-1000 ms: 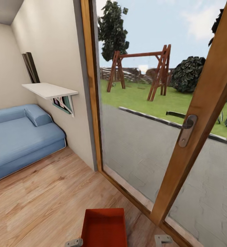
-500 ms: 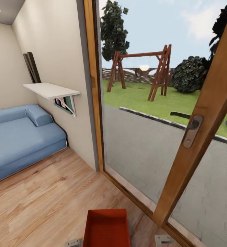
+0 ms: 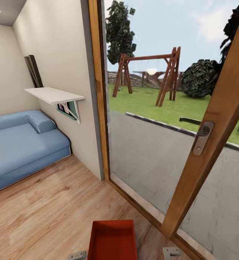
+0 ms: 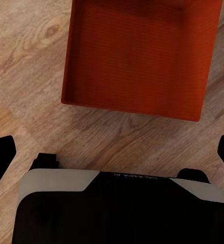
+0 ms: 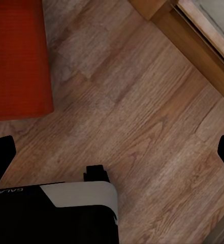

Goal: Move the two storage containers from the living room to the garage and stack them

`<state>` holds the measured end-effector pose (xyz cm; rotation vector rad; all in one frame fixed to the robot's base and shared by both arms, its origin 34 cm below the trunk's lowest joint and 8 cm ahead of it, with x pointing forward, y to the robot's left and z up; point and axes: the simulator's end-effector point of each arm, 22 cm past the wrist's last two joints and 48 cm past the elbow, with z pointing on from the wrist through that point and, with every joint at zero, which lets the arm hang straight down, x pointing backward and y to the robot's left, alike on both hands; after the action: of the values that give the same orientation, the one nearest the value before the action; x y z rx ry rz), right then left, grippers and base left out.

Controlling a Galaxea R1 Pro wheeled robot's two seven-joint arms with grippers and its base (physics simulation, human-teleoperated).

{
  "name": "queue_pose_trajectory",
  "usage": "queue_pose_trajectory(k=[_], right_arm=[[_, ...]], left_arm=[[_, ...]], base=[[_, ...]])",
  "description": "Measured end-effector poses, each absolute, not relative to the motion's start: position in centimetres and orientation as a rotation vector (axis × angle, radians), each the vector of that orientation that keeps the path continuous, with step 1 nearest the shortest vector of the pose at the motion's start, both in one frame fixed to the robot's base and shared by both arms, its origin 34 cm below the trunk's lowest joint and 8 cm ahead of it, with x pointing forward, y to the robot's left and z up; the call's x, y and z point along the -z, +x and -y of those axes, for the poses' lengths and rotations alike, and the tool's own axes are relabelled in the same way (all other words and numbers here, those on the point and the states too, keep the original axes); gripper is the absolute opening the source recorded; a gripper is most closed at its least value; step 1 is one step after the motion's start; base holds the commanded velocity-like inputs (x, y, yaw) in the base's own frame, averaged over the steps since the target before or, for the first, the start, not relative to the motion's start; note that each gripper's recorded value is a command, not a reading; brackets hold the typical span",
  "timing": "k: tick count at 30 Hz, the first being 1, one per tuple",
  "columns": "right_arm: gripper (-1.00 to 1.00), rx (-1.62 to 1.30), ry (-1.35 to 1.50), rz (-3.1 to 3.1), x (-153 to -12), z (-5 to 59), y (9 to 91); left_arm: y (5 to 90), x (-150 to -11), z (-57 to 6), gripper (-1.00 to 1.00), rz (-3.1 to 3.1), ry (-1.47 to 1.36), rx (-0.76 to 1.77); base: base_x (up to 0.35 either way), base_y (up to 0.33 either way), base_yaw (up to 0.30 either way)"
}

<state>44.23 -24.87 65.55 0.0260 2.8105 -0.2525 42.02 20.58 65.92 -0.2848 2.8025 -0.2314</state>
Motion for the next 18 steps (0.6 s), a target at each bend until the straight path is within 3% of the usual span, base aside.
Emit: queue_pose_trajectory(k=[9, 18], right_arm=[[1.0, 0.252, 0.026, -2.812, -65.5, 24.84, 44.19], [1.0, 0.252, 0.025, -2.812, -65.48, 24.83, 44.15]], left_arm=[[41.98, -65.88, -20.57, 1.0, -2.804, -0.284, 0.231], [41.97, -65.88, -20.56, 1.0, -2.804, -0.285, 0.232]], base=[[0.0, 0.0, 0.118], [0.008, 0.002, 0.012]])
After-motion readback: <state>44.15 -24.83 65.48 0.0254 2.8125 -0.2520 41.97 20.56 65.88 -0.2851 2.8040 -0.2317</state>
